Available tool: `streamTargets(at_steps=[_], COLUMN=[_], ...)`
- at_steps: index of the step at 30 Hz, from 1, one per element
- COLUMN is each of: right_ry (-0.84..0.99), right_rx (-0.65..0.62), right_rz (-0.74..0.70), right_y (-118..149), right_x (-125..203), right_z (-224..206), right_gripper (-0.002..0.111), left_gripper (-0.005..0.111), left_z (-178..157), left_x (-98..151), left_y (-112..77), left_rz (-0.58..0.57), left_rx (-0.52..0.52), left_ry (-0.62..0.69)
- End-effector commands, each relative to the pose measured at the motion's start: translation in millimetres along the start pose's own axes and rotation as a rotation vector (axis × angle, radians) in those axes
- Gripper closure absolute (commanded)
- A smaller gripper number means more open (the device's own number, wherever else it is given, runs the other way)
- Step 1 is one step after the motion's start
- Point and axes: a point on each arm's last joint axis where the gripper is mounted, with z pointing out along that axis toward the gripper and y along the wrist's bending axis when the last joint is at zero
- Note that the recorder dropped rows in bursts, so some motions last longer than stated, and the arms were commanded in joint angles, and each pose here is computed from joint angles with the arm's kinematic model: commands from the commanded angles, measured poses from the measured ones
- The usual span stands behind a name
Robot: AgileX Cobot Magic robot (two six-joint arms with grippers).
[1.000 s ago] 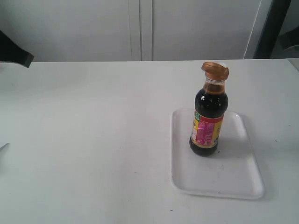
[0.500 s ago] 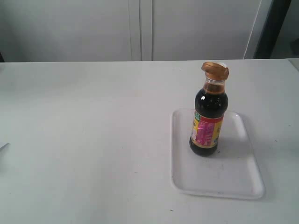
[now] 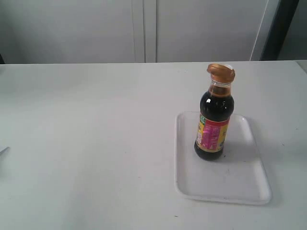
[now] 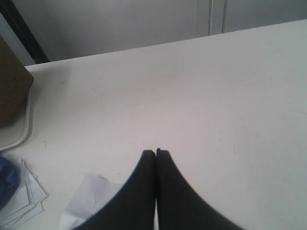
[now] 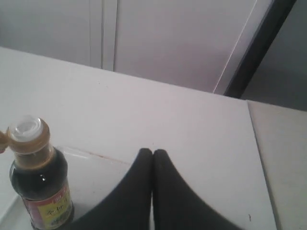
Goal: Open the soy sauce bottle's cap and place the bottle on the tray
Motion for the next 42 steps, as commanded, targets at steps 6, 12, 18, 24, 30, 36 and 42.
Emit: streamTargets(at_steps=[6, 12, 18, 24, 30, 36, 42], right_ry=[-0.145, -0.195, -0.187, -0.22, -0.303, -0.332, -0.326], right_rx=[0.019, 0.031, 0.026, 0.032, 0.043, 0.051, 0.05], right_rz=[0.03, 0.025, 0.04, 0.045, 0.082, 0.081, 0.081], right_y=[5, 8, 11, 13, 16, 16, 17], right_x=[15, 27, 44, 58, 74, 80, 81], right_z=[-29, -41, -40, -47, -52, -55, -54], right_gripper=[0.108, 0.108, 0.108, 0.108, 0.108, 0.108, 0.108], left_gripper=[0.107, 0.107, 0.107, 0.107, 0.107, 0.107, 0.107], left_z=[-18, -26, -34, -43, -53, -55, -55], left_x=[29, 46, 66, 83, 96, 105, 106], left_y=[1.9, 3.5, 4.9, 6.4, 9.2, 10.8, 10.3], left_rz=[-0.011, -0.016, -0.05, -0.09, -0.119, -0.132, -0.136], left_rx=[0.023, 0.024, 0.03, 0.038, 0.036, 0.025, 0.029], left_ry=[-0.092, -0.12, -0.164, -0.227, -0.276, -0.246, -0.244])
